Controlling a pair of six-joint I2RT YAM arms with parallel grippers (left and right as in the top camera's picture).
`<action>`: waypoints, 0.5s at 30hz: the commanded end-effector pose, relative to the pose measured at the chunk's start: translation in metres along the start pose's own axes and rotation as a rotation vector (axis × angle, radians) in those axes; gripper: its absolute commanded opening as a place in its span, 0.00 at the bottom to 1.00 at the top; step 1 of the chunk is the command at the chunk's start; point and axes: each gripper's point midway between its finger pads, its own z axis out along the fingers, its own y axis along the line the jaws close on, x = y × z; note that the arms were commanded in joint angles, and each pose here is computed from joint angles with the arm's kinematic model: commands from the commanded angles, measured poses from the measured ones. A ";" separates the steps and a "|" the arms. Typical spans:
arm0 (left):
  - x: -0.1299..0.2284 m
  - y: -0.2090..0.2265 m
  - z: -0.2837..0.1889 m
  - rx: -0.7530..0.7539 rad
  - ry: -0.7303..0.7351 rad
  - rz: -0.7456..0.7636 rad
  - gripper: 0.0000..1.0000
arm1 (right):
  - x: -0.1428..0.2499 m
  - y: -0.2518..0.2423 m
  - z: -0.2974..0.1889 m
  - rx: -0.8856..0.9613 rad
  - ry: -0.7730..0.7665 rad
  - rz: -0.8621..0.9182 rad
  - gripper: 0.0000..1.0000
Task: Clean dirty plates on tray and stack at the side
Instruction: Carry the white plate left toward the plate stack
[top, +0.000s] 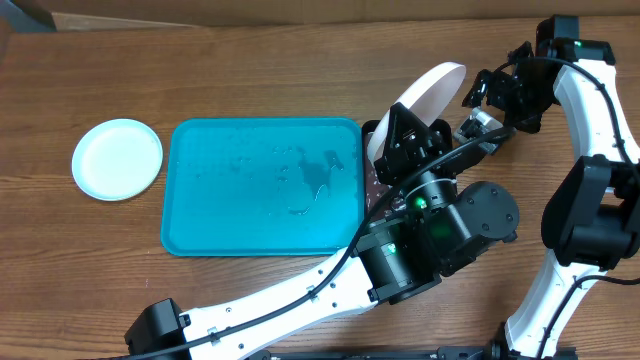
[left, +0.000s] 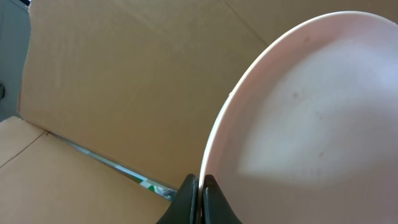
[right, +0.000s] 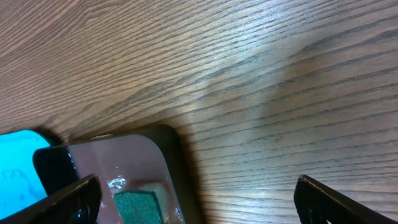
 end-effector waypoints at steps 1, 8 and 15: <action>-0.005 0.019 -0.002 -0.017 0.005 -0.040 0.04 | -0.006 0.006 -0.014 -0.008 -0.041 -0.009 1.00; 0.007 0.028 -0.004 -0.088 0.056 -0.184 0.04 | -0.006 0.006 -0.014 -0.008 -0.041 -0.009 1.00; 0.016 0.020 -0.006 -0.091 0.059 -0.207 0.04 | -0.006 0.006 -0.014 -0.008 -0.041 -0.009 1.00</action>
